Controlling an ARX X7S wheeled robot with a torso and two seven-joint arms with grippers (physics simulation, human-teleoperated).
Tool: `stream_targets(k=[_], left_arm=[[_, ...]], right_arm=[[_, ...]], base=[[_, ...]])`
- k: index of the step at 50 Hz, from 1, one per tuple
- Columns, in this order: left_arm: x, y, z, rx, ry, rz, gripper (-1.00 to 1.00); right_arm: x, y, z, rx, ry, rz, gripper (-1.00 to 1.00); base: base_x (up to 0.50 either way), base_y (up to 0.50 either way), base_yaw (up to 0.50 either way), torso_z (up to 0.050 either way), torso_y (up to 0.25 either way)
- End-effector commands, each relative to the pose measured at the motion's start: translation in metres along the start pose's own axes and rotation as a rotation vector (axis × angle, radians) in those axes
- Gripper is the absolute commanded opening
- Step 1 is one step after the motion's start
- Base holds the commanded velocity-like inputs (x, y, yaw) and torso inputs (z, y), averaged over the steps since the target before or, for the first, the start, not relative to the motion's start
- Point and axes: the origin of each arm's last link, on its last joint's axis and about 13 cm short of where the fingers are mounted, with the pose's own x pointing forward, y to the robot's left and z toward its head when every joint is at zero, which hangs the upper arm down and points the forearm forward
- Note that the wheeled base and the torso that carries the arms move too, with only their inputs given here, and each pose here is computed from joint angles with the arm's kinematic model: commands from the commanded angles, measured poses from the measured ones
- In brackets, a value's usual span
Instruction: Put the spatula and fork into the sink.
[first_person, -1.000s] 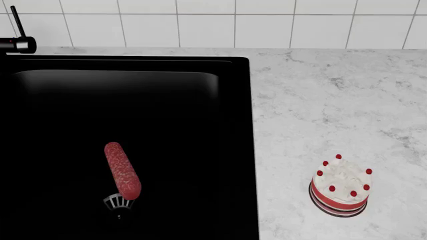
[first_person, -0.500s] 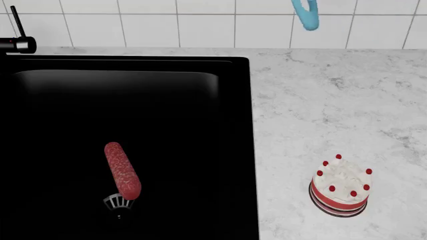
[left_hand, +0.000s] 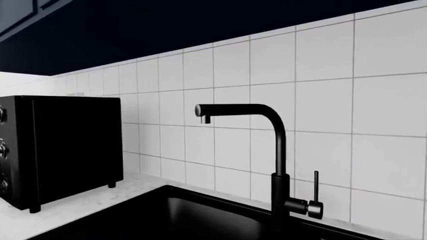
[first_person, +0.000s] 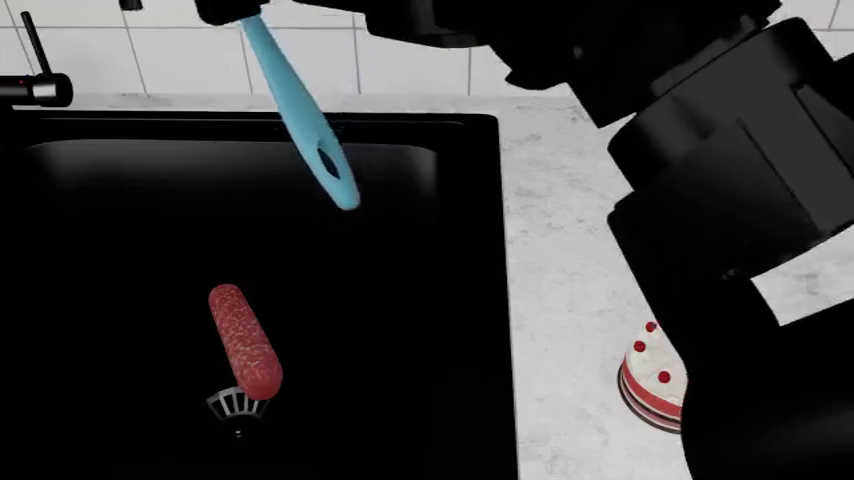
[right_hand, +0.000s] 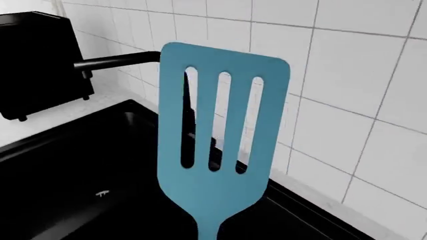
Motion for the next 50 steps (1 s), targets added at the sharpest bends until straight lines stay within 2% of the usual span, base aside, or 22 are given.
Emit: stream_targets(k=[1, 5, 12, 17, 29, 39, 50], left_arm=[[-0.001, 0.000, -0.002, 0.005, 0.002, 0.000, 1.00], [0.000, 0.000, -0.003, 0.004, 0.003, -0.001, 1.00], [-0.001, 0.002, -0.005, 0.002, 0.005, 0.006, 1.00], [-0.001, 0.002, -0.005, 0.002, 0.004, 0.005, 1.00], [0.000, 0.002, -0.004, -0.007, 0.003, 0.003, 1.00], [-0.002, 0.001, 0.000, -0.011, -0.004, -0.006, 1.00], [-0.003, 0.002, -0.003, -0.013, -0.002, -0.008, 1.00]], right_arm=[[0.038, 0.015, -0.051, 0.054, 0.065, 0.140, -1.00], [0.046, 0.020, -0.070, 0.067, 0.110, 0.169, -1.00], [0.056, 0.034, -0.092, -0.041, 0.258, 0.176, -1.00], [0.059, 0.037, -0.105, -0.066, 0.313, 0.163, -1.00], [0.040, 0.044, -0.118, -0.185, 0.387, 0.123, -1.00], [0.036, 0.056, -0.136, -0.299, 0.495, 0.154, -1.00], [0.056, 0.070, -0.167, -0.302, 0.559, 0.230, -1.00]], base=[[0.00, 0.00, 0.00, 0.000, 0.000], [0.00, 0.00, 0.00, 0.000, 0.000], [0.00, 0.00, 0.00, 0.000, 0.000], [0.00, 0.00, 0.00, 0.000, 0.000], [0.00, 0.00, 0.00, 0.000, 0.000], [0.00, 0.00, 0.00, 0.000, 0.000], [0.00, 0.00, 0.00, 0.000, 0.000]])
